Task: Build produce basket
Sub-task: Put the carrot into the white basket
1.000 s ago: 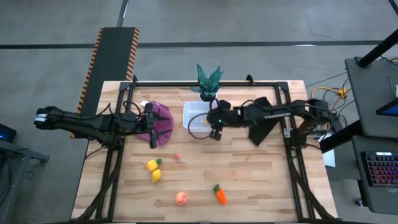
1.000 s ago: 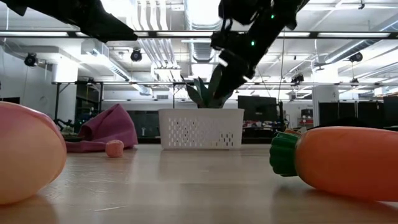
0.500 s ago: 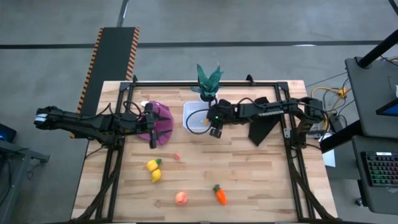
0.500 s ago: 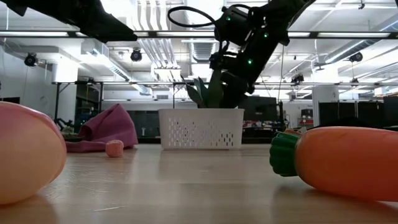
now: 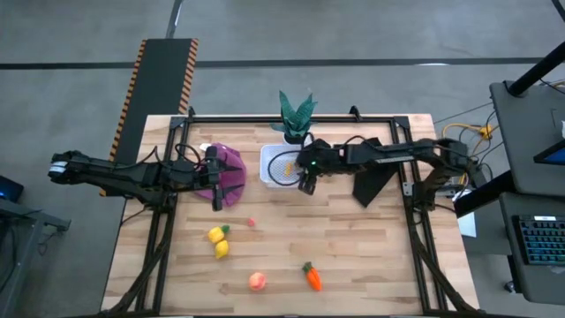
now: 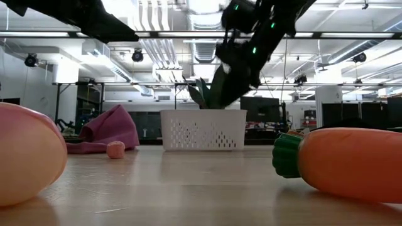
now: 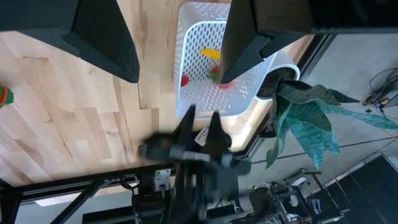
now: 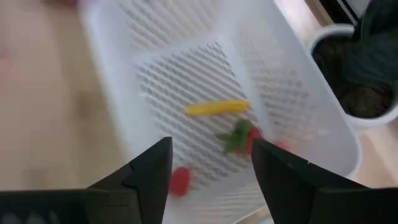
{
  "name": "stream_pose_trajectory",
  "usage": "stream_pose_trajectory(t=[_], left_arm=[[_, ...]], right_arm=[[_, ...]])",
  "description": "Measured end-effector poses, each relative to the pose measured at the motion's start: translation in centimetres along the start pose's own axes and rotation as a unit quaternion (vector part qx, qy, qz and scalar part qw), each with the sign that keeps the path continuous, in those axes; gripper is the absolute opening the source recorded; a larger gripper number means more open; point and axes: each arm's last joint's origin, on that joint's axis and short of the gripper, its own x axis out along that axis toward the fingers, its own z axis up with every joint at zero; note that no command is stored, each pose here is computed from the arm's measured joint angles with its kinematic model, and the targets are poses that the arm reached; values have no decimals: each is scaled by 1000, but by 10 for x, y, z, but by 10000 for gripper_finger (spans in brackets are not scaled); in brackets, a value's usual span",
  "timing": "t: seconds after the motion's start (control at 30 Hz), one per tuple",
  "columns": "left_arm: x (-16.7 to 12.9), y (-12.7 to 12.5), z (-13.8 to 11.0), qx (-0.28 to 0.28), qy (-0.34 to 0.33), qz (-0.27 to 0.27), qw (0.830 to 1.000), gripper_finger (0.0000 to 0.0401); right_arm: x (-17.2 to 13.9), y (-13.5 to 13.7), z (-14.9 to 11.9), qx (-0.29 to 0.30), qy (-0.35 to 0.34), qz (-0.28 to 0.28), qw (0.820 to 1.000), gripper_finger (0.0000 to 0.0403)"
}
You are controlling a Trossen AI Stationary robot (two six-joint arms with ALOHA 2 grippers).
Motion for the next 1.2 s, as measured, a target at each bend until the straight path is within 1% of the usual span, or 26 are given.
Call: stream_pose_trajectory(t=[0.07, 0.17, 0.23, 0.3, 0.4, 0.5, 0.57, 0.67, 0.77, 0.9, 1.0, 1.1, 1.2], left_arm=[[0, 0, 0, 0, -1, 0, 1000, 209], [0, 0, 0, 0, -1, 0, 1000, 209], [0, 0, 0, 0, 0, 0, 1000, 209], [0, 0, 0, 0, 1, 0, 1000, 209], [0, 0, 0, 0, 1, 0, 1000, 209], [0, 0, 0, 0, 1, 0, 1000, 209], [0, 0, 0, -3, 1, 0, 1000, 209], [1, 0, 0, -3, 2, 0, 1000, 209], [2, -1, 0, -4, 0, 0, 1000, 209], [2, -1, 0, -3, 1, 0, 1000, 209], [2, -1, 0, -3, 2, 0, 1000, 209], [2, -1, 0, 1, 1, 0, 1000, 209], [2, -1, 0, 14, 0, 0, 1000, 209]], right_arm=[[-21, 6, 5, 18, -23, 33, 999, 209], [-60, 23, 8, 29, -64, 79, 994, 206], [-88, 41, 5, 47, -86, 100, 990, 205], [-113, 63, -5, 62, -91, 111, 988, 205], [-147, 99, -26, 79, -77, 107, 988, 205], [-177, 136, -45, 87, -84, 80, 989, 205], [-190, 159, -55, 86, -83, 68, 990, 205], [-196, 190, -62, 77, -60, 45, 994, 205], [-192, 216, -65, 39, -26, 22, 999, 205], [-171, 250, -70, -33, 36, 36, 998, 208], [-152, 264, -66, -28, 59, 30, 997, 226], [-131, 267, -60, -9, 100, 18, 995, 264], [-109, 267, -60, 5, 139, -11, 990, 306]])
